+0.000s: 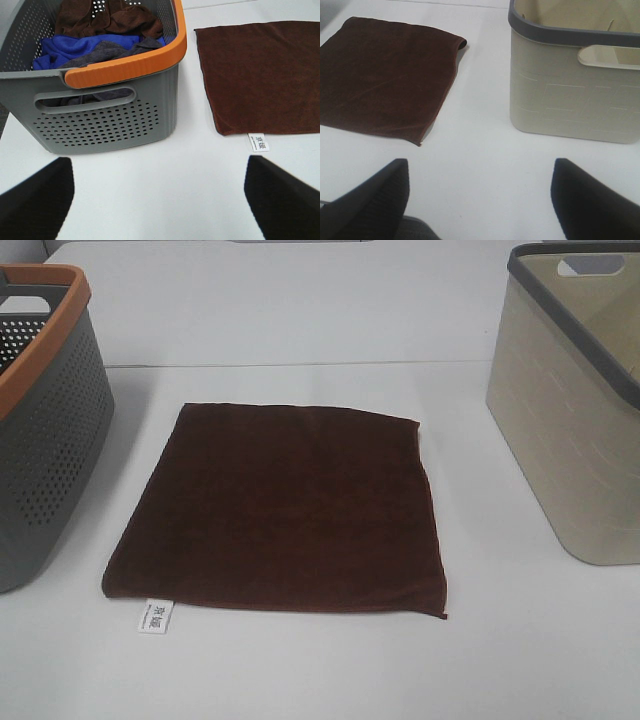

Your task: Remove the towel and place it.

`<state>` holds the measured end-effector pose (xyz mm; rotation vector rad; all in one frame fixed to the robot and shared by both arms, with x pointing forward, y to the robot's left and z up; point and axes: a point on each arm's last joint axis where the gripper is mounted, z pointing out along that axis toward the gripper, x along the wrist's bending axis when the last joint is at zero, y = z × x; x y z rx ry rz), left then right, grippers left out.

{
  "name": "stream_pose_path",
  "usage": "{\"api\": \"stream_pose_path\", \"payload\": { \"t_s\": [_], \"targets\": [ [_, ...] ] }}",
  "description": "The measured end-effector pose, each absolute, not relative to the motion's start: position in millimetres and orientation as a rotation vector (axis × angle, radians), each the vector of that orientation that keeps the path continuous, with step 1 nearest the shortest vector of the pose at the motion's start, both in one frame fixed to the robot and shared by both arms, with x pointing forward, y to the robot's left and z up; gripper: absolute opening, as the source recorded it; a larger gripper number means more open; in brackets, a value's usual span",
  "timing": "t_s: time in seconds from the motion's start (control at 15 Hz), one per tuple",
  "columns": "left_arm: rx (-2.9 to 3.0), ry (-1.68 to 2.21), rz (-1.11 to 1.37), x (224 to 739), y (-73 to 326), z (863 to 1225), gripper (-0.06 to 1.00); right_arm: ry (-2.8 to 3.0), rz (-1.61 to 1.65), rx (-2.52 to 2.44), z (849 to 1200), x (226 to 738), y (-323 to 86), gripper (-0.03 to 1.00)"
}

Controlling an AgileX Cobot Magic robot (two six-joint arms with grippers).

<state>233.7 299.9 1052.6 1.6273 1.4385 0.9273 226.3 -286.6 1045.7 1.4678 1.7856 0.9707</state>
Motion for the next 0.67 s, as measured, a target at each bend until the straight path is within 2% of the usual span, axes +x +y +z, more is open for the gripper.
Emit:
{"api": "stream_pose_path", "payload": {
  "t_s": [0.67],
  "targets": [
    [1.627, 1.438, 0.927, 233.7, 299.9, 1052.6, 0.87, 1.786, 0.971, 1.468, 1045.7, 226.3, -286.6, 0.74]
  ]
}}
